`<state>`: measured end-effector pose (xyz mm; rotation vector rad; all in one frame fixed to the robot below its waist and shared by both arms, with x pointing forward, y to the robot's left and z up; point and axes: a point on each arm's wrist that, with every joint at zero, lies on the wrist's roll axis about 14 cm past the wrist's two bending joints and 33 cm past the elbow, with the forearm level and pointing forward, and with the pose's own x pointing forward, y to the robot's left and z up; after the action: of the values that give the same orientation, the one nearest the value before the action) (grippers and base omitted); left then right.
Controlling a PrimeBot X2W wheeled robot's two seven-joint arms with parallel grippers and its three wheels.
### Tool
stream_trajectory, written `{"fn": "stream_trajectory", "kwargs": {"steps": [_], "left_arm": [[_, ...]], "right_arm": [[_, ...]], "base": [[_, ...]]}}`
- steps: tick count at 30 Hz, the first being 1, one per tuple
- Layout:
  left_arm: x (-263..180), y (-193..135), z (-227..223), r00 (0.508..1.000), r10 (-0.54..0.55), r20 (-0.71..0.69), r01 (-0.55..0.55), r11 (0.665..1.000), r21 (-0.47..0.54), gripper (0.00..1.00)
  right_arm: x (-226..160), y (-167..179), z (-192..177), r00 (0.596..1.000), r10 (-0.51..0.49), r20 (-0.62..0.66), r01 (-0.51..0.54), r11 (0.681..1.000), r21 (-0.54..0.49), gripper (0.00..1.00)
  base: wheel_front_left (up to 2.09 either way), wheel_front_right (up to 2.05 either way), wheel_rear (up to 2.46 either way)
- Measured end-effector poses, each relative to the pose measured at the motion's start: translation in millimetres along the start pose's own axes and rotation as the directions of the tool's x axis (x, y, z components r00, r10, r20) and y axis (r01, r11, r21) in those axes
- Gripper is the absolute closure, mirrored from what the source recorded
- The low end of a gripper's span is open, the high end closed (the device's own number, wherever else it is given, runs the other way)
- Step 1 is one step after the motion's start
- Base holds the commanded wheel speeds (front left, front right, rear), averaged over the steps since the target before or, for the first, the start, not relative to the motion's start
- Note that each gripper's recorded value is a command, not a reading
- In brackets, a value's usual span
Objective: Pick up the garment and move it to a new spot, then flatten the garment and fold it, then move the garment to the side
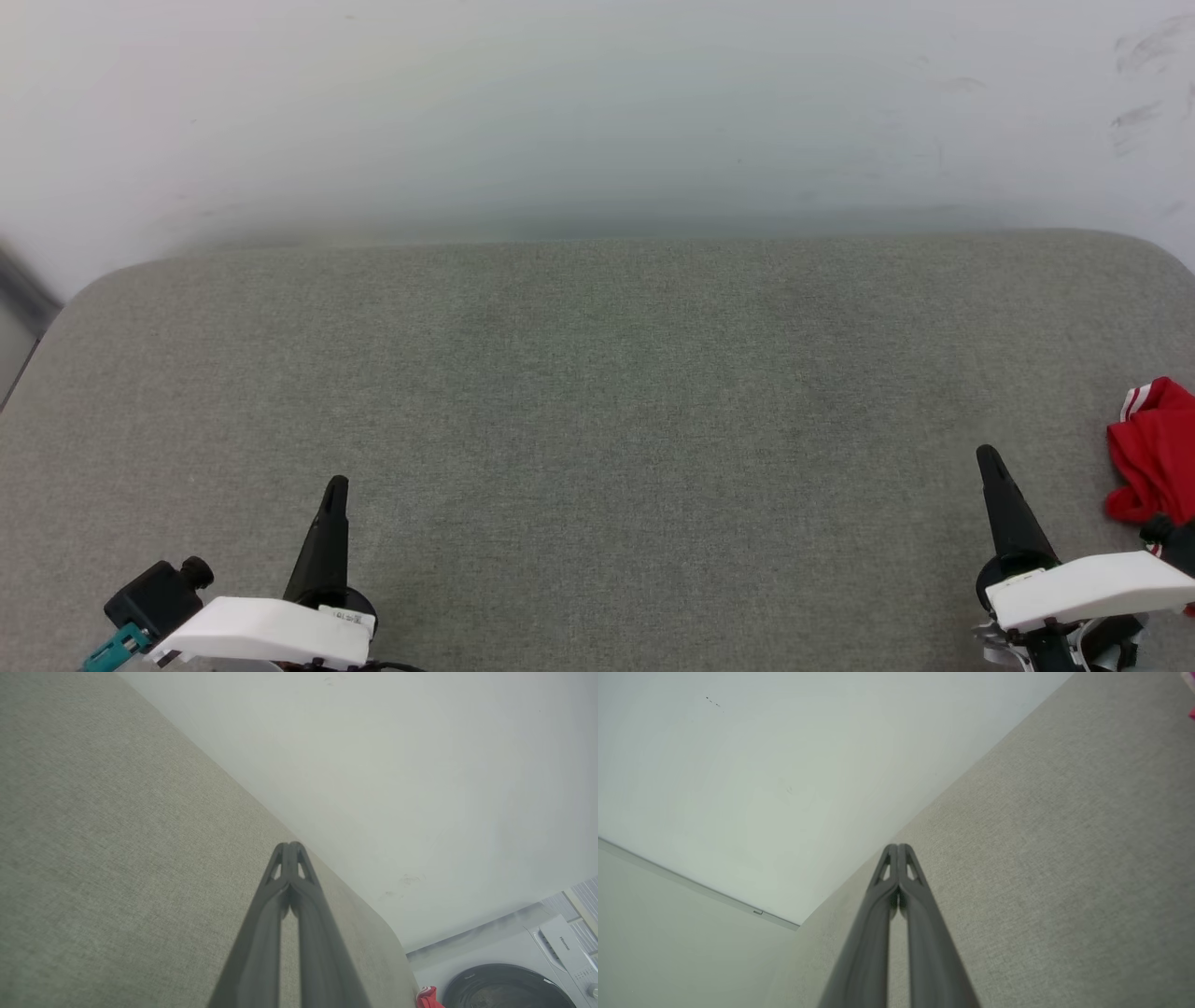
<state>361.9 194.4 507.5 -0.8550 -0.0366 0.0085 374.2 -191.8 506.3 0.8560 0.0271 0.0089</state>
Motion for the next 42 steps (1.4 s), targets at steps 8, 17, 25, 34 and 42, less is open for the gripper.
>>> {"fn": "stream_trajectory", "kwargs": {"steps": [8, 17, 25, 34, 42], "left_arm": [[2.5, 3.1, -1.0, 1.000, 0.015, -0.010, -0.015, 0.995, -0.094, 1.00], [5.7, 5.4, -1.1, 1.000, 0.025, -0.019, -0.028, 0.981, -0.190, 1.00], [9.1, 6.6, 0.2, 0.999, 0.030, -0.022, -0.034, 0.963, -0.268, 1.00], [12.2, 7.4, -0.2, 0.999, 0.032, -0.030, -0.041, 0.937, -0.347, 1.00], [14.2, 8.1, -0.7, 0.999, 0.034, -0.036, -0.045, 0.910, -0.412, 1.00]], "right_arm": [[2.3, -0.7, 0.9, 1.000, -0.002, 0.003, 0.002, 0.995, 0.095, 1.00], [4.1, -1.7, 1.2, 1.000, -0.004, 0.003, 0.003, 0.981, 0.192, 1.00], [6.0, -2.3, 1.8, 1.000, -0.004, 0.004, 0.003, 0.963, 0.270, 1.00], [6.3, -4.6, 1.8, 1.000, -0.009, 0.005, 0.007, 0.936, 0.351, 1.00], [8.5, -4.2, 3.4, 1.000, -0.006, 0.010, 0.001, 0.910, 0.416, 1.00]], "base": [[0.00, 0.00, 0.00], [0.00, 0.00, 0.00], [0.00, 0.00, 0.00], [0.00, 0.00, 0.00], [0.00, 0.00, 0.00]]}}
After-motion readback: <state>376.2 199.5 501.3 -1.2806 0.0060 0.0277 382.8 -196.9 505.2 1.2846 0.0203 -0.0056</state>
